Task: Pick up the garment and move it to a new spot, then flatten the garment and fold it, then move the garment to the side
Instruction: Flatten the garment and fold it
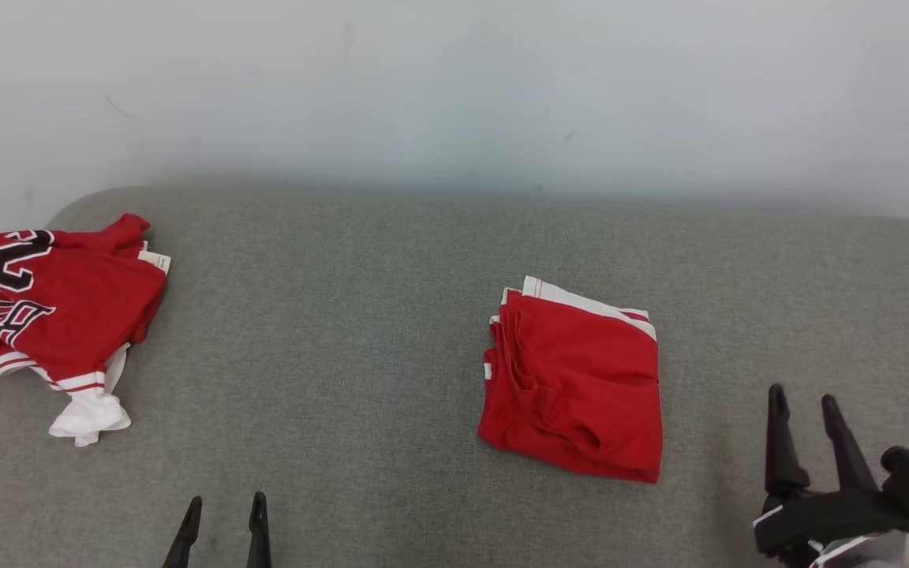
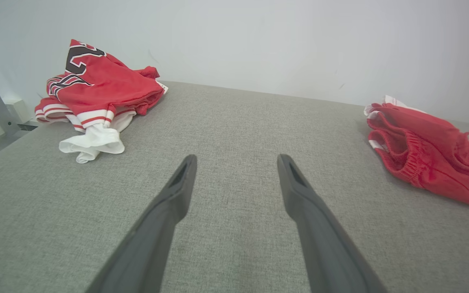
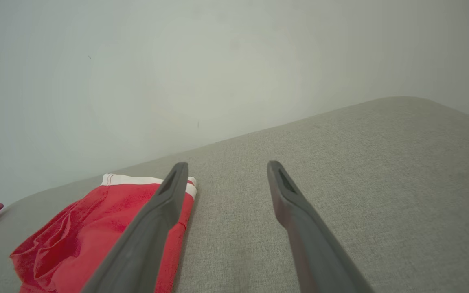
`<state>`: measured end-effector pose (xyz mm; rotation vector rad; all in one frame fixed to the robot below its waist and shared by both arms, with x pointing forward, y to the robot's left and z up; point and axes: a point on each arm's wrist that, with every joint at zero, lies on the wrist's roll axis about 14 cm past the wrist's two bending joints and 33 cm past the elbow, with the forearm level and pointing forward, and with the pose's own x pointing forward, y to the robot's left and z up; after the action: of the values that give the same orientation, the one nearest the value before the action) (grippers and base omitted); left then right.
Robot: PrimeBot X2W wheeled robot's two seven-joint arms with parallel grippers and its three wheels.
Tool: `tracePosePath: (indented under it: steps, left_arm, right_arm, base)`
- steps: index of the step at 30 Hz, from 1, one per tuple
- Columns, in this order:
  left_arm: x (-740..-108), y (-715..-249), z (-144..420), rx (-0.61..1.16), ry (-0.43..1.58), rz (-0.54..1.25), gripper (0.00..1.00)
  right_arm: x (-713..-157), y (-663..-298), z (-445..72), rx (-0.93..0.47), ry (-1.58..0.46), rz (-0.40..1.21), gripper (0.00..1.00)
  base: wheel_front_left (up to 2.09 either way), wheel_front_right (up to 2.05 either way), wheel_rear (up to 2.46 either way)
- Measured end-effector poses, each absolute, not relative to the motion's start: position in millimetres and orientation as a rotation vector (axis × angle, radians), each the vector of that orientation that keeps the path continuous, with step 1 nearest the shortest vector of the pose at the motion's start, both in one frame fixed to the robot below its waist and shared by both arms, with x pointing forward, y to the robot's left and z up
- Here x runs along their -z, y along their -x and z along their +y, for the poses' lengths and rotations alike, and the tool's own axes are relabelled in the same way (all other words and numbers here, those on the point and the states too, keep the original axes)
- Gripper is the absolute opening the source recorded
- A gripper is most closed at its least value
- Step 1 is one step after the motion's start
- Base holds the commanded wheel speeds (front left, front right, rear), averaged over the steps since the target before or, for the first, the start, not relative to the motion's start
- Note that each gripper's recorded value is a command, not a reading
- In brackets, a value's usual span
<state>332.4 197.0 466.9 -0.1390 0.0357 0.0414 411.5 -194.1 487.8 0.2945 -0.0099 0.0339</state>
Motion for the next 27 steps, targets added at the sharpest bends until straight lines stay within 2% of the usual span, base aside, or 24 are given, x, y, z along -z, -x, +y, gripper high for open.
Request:
tracePosePath:
  steps: [6, 7, 8, 9, 10, 27]
  left_arm:
    - [-468, -334, 198, -0.044, 0.139, 0.032, 1.0]
    - [-468, -333, 198, -0.046, 0.14, 0.033, 1.0]
    - [-467, -333, 199, -0.048, 0.14, 0.034, 1.0]
    - [-467, -332, 199, -0.05, 0.14, 0.035, 1.0]
    - [-467, -331, 200, -0.054, 0.14, 0.036, 1.0]
    - [-462, -327, 211, -0.086, 0.136, 0.054, 1.0]
  right_arm:
    - [-479, -409, -172, -0.072, -0.296, 0.017, 1.0]
    - [-478, -410, -169, -0.078, -0.297, 0.023, 0.84]
    - [-477, -413, -165, -0.085, -0.299, 0.026, 0.46]
    - [-477, -416, -160, -0.098, -0.295, 0.03, 0.04]
    - [-478, -420, -154, -0.115, -0.29, 0.033, 0.0]
    - [-441, -463, -66, -0.316, -0.211, 0.219, 0.0]
  base:
    - [0.0, 0.0, 0.0]
    - [0.0, 0.0, 0.0]
    - [0.0, 0.0, 0.0]
    - [0.0, 0.0, 0.0]
    - [0.0, 0.0, 0.0]
    - [0.0, 0.0, 0.0]
